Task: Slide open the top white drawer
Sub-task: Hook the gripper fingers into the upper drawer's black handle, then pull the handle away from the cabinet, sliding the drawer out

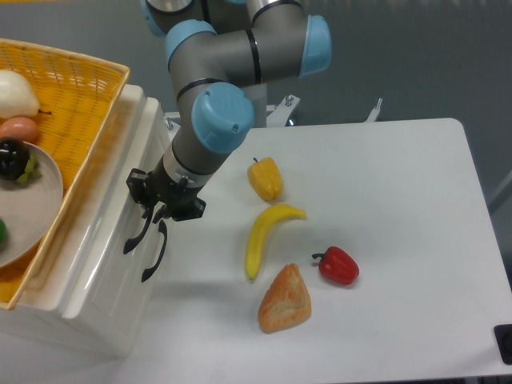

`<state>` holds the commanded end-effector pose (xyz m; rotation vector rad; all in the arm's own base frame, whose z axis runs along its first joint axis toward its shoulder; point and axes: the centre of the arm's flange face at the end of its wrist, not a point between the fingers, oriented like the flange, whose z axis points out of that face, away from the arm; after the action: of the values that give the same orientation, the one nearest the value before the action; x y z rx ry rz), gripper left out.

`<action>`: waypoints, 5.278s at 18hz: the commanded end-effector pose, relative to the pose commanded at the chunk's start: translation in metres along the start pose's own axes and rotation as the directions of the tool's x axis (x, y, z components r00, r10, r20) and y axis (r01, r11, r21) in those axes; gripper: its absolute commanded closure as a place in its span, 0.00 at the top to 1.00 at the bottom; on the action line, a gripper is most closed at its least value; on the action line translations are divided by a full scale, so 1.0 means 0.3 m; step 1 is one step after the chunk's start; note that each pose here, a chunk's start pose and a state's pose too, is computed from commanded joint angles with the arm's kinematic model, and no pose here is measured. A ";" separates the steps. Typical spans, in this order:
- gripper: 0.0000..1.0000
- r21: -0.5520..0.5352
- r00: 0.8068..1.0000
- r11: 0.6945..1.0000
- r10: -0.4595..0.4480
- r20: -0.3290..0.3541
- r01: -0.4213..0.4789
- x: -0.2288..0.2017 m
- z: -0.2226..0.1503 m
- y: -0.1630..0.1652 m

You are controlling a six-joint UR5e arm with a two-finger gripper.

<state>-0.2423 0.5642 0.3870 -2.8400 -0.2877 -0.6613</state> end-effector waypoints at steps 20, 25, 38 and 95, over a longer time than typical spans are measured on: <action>0.14 0.011 1.000 1.000 0.002 0.004 -0.002 0.000 -0.021 0.003; 0.11 0.012 1.000 1.000 -0.006 0.008 0.006 -0.014 -0.030 0.006; 0.10 0.035 0.999 0.999 -0.037 0.021 0.036 -0.097 -0.081 0.023; 0.10 0.161 0.988 0.977 -0.149 0.029 0.143 -0.512 -0.309 0.123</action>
<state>-0.4068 0.4841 0.3927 -2.7012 -0.5358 -0.5805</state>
